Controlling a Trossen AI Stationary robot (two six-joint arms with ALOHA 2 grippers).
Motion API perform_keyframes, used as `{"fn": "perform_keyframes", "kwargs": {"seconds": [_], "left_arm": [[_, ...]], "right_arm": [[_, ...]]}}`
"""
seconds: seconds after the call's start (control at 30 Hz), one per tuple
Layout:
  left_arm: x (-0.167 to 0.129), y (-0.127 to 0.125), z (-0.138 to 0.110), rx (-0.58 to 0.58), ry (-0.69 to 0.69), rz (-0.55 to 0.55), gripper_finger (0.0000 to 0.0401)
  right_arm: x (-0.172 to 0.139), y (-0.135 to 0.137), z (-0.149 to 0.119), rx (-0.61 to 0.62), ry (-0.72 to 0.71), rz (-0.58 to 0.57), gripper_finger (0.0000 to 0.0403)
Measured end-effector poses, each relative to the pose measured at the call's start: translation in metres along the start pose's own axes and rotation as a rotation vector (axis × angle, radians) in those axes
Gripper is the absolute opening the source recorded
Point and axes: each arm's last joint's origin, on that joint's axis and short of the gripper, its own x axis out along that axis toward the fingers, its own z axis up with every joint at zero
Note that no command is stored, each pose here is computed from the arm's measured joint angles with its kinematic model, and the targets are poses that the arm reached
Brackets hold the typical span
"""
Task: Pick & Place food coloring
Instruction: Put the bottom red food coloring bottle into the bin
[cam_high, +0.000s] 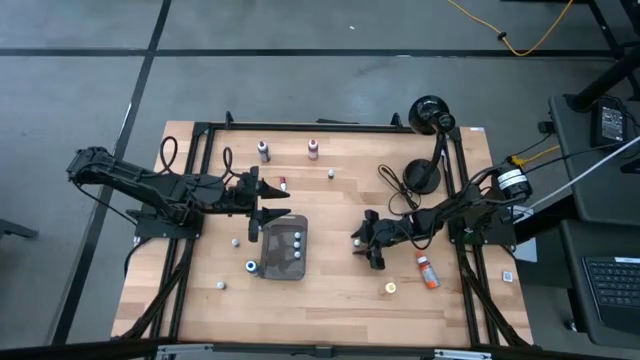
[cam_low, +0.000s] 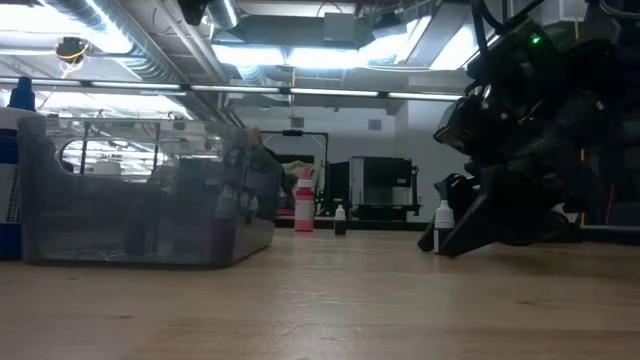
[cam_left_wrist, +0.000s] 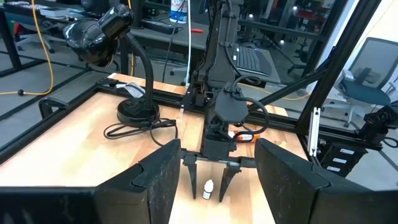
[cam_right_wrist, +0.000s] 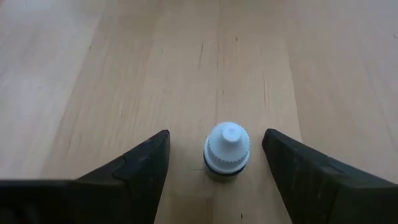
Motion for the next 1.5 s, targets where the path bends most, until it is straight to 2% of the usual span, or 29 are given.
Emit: {"fn": "perform_keyframes", "kwargs": {"seconds": [0.53, 0.9, 1.1, 1.27, 1.37, 1.5], "left_arm": [[0.000, 0.000, 0.000, 0.000, 0.000, 0.000, 0.0200], [0.000, 0.000, 0.000, 0.000, 0.000, 0.000, 0.0200], [0.000, 0.000, 0.000, 0.000, 0.000, 0.001, 0.0200], [0.001, 0.000, -0.001, 0.032, 0.009, 0.004, 0.0200], [0.004, -0.002, 0.002, 0.080, 0.063, 0.015, 0.0200], [0.012, -0.006, 0.006, 0.146, 0.161, 0.034, 0.0200]], "right_arm": [[0.000, -0.001, 0.000, 0.079, -0.003, -0.013, 0.0199], [-0.001, -0.001, 0.003, 0.090, -0.015, -0.014, 0.0121], [-0.007, 0.002, 0.018, 0.091, -0.013, 0.011, 0.0083], [-0.010, 0.006, 0.040, 0.106, 0.066, 0.025, 0.0083], [-0.011, 0.009, 0.055, 0.100, 0.130, 0.045, 0.0085], [-0.015, 0.013, 0.081, 0.092, 0.137, 0.046, 0.0079]]}}
